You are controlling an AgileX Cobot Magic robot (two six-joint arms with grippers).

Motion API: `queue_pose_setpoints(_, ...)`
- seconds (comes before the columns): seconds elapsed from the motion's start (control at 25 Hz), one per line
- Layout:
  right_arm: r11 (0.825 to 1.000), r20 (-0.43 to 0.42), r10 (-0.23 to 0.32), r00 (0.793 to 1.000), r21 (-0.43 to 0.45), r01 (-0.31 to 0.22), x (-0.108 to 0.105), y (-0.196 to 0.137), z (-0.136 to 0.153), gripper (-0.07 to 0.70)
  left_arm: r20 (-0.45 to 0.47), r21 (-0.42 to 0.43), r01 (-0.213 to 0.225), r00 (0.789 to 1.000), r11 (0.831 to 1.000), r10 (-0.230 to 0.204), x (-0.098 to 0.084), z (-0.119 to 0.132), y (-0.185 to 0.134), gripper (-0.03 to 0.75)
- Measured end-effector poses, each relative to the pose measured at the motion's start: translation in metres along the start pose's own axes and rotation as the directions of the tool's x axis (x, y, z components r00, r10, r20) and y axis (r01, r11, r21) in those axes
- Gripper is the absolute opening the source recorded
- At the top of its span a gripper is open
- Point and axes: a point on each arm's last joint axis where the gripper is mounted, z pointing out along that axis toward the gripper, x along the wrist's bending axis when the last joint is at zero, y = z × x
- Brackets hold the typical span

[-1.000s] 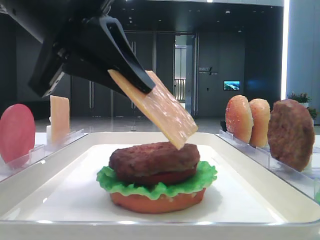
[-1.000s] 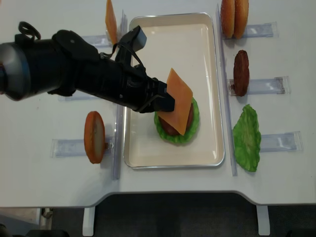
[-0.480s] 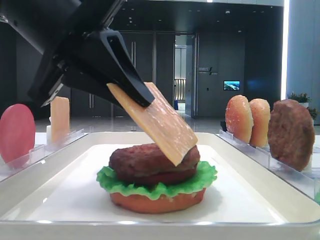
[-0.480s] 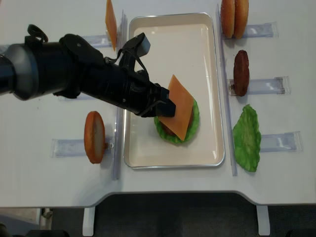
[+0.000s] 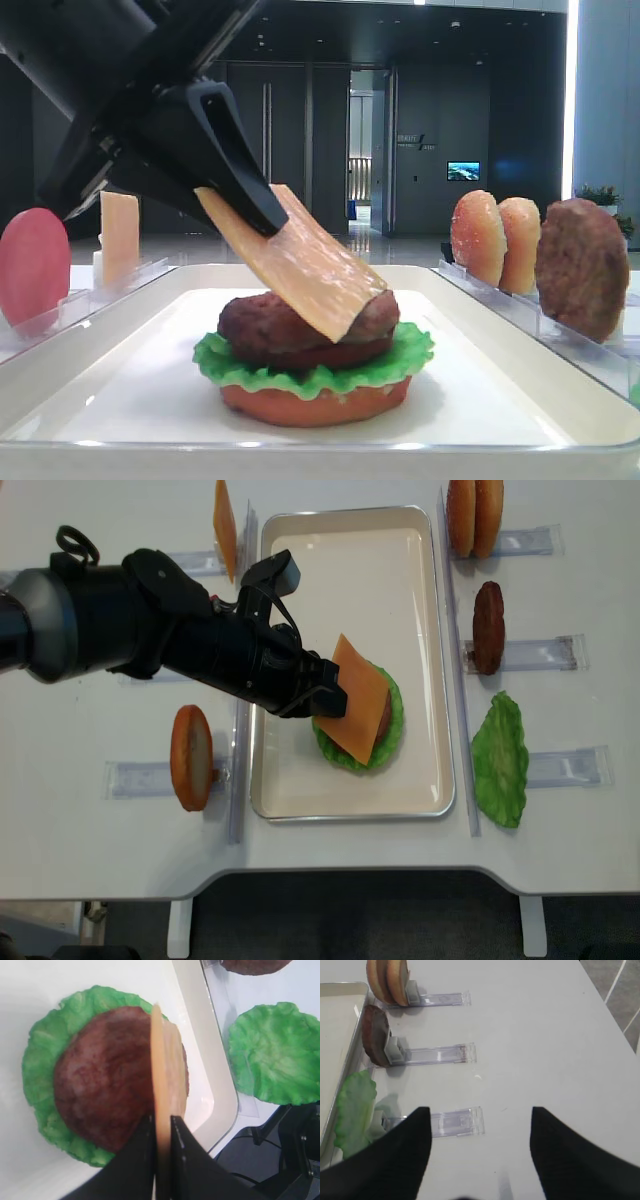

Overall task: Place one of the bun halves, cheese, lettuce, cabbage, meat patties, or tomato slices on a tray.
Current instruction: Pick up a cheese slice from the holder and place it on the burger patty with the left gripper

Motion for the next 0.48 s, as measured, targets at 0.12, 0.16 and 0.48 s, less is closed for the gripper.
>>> queue_pose_setpoints(0.12, 1.000, 0.000, 0.000, 1.000, 0.000, 0.000, 0.0000, 0.0000, 0.0000, 0.416, -0.008, -0.006, 0.006, 1.000, 1.000, -0.006, 0.0007, 0.0000, 0.0005, 0.037)
queue_pose_setpoints(0.16, 1.000, 0.000, 0.000, 1.000, 0.000, 0.000, 0.0000, 0.0000, 0.0000, 0.416, -0.009, -0.008, 0.009, 1.000, 1.000, -0.009, 0.0008, 0.0000, 0.0007, 0.037)
queue_pose_setpoints(0.48, 1.000, 0.000, 0.000, 1.000, 0.000, 0.000, 0.0000, 0.0000, 0.0000, 0.416, -0.016, -0.016, 0.013, 1.000, 1.000, -0.013, 0.0015, 0.0000, 0.0014, 0.208)
